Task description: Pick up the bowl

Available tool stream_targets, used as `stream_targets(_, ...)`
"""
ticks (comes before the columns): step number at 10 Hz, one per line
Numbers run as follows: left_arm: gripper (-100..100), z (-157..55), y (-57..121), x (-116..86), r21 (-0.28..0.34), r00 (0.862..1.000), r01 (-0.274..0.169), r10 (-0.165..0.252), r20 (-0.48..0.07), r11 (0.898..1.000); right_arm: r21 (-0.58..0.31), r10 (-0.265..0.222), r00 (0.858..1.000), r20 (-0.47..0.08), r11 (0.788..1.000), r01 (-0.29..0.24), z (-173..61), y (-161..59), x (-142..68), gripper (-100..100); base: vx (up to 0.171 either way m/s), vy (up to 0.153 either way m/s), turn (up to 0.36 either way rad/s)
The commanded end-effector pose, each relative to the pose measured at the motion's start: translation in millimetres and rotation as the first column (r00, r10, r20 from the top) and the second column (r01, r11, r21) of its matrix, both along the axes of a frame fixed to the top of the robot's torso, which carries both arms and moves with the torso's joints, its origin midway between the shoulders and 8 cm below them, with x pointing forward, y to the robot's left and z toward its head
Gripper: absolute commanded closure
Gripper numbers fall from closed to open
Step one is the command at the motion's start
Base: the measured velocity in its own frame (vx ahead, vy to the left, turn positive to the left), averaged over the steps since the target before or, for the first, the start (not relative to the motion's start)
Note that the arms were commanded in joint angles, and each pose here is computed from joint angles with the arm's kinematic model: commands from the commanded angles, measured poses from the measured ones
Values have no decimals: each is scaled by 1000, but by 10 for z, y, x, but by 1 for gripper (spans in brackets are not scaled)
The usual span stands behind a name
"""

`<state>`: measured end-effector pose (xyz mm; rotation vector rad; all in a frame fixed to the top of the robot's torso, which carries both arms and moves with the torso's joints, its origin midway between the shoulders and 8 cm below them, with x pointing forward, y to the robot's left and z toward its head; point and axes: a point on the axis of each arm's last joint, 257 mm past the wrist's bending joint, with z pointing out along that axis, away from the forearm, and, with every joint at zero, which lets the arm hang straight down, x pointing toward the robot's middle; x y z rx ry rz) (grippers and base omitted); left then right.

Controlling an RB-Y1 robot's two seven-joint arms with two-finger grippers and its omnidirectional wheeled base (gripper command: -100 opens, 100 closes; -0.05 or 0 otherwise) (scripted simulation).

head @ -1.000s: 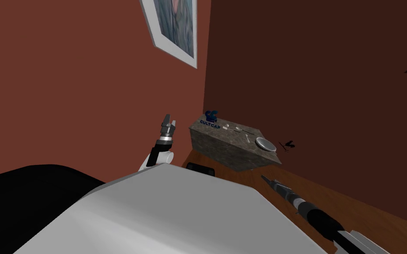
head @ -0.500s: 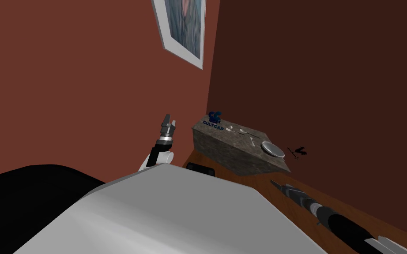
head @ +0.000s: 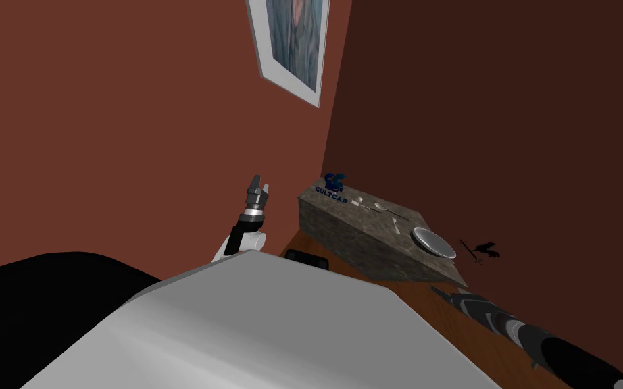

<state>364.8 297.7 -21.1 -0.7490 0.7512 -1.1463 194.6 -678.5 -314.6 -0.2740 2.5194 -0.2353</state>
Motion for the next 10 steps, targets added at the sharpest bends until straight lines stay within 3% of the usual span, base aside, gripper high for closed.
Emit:
stream_targets(1, 0, 0, 0, 0, 0, 1000, 0, 0, 0, 1000, -51, 41, 998, -52, 998, -43, 96, -169, -54, -100, 60, -11, 129)
stream_targets(4, 0, 0, 0, 0, 0, 1000, 0, 0, 0, 1000, -117, 98, 985, -139, 987, -114, 259, -381, -157, -100, 75, -31, 174)
stream_targets(5, 0, 0, 0, 0, 0, 1000, 0, 0, 0, 1000, -117, 98, 985, -139, 987, -114, 259, -381, -157, -100, 46, -27, 86)
stream_targets(10, 0, 0, 0, 0, 0, 1000, 0, 0, 0, 1000, -171, 183, 930, -319, 954, -246, 482, -637, -457, -100, 87, -48, 192)
